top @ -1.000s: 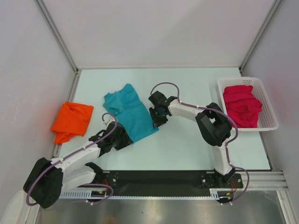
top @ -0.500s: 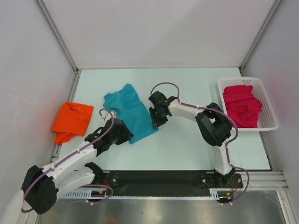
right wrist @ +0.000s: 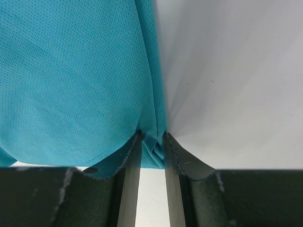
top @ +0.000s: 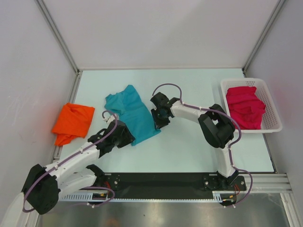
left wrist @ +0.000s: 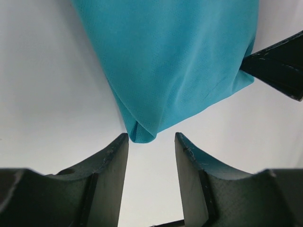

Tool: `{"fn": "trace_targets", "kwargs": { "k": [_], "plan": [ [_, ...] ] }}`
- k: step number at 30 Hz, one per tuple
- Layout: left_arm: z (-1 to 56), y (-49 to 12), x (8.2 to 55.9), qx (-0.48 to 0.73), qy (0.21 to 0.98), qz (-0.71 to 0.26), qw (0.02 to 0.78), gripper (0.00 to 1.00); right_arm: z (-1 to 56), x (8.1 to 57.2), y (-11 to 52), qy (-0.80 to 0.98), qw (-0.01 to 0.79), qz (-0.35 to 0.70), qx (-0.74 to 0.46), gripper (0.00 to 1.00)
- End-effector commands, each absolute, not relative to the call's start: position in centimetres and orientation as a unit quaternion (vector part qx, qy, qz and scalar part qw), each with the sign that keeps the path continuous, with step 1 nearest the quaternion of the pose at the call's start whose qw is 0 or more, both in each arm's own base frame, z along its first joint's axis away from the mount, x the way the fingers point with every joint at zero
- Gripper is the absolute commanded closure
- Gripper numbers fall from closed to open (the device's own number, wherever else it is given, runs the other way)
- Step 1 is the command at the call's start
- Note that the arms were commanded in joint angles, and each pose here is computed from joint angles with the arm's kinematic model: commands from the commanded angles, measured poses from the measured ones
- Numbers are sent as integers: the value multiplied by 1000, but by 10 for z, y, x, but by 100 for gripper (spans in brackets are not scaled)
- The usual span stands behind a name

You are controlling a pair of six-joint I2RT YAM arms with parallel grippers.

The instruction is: Fold and stack the t-shirts

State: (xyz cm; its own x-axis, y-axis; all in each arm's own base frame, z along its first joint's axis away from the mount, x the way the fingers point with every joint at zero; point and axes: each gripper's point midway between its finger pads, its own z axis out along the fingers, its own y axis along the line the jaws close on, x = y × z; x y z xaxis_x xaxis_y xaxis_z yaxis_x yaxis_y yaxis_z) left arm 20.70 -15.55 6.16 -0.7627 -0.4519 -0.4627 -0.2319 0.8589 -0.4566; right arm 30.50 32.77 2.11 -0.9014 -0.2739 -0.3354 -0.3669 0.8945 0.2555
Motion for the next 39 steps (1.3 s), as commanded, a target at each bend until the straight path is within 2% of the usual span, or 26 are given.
{"fn": "trace_targets", "kwargs": {
  "k": [1,12,28,29,30,31,33,39],
  "plan": [
    [55,-159,206,-187,920,-193,285,50,-1,294,318,969,122,137,-163,70],
    [37,-154,201,-177,932,-167,267,50,-6,293,313,971,118,130,-161,70],
    [-27,-160,190,-174,952,-145,204,51,-12,292,300,974,110,118,-158,72],
    [-27,-162,191,-174,952,-148,206,53,-12,291,299,974,109,118,-158,82],
    [-27,-163,192,-173,952,-149,206,66,-11,292,300,973,109,124,-160,96],
    [-28,-164,194,-172,951,-151,207,77,-10,291,300,973,107,126,-160,100],
    [-26,-167,195,-166,951,-155,207,98,-7,288,299,971,114,131,-162,100],
    [-11,-165,194,-163,948,-162,219,100,19,288,285,969,153,128,-146,100]
  ]
}}
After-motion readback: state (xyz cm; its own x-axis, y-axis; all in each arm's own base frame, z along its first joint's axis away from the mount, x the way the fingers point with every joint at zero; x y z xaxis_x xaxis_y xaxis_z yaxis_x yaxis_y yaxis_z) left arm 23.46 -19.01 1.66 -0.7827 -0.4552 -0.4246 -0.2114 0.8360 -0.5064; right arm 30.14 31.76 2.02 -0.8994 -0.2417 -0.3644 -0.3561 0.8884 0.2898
